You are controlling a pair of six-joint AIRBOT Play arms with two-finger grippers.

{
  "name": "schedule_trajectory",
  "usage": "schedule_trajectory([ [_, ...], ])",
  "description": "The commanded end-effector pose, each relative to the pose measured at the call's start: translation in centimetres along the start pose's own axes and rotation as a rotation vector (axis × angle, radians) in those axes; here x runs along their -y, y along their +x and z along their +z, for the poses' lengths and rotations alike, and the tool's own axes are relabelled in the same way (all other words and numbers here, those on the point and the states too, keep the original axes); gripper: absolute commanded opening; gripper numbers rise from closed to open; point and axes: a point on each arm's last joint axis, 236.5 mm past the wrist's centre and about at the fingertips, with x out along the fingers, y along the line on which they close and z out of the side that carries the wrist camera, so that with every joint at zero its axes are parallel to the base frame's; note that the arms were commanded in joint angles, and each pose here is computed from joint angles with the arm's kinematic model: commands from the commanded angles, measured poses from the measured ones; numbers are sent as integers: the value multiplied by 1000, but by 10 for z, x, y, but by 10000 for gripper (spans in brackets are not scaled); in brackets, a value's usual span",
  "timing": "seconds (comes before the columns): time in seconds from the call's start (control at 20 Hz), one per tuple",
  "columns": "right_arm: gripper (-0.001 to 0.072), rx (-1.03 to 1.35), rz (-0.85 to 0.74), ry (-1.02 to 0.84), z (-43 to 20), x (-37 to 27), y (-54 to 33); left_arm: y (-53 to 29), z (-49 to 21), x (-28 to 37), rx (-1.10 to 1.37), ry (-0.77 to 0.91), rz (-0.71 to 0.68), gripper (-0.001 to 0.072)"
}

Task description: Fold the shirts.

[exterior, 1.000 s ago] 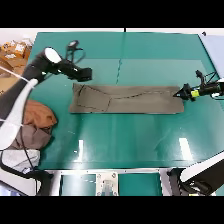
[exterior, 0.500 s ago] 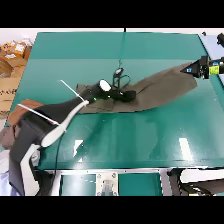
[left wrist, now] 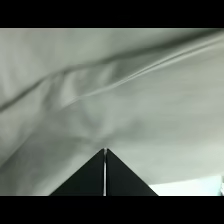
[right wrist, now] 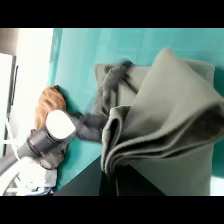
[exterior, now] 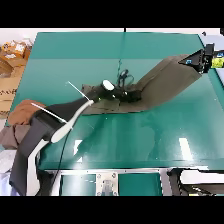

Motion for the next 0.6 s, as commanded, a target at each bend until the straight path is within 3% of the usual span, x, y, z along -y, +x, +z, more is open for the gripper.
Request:
schedule_trajectory([
  [0.0, 34, -8, 22, -16, -1, -12, 9, -69, 20, 25, -128, 149, -85, 23],
  [0.1, 15, -30, 35, -38, -3, -24, 26, -127, 46, 15, -155, 234, 30, 23],
  [0.25, 14, -35, 58, -71, -3, -54, 70, -230, 78, -26, -136, 269, 332, 23],
  [0.55, 14, -62, 111, -112, -40, -116, 235, -380, 102, -61, -14, 236, 601, 24],
])
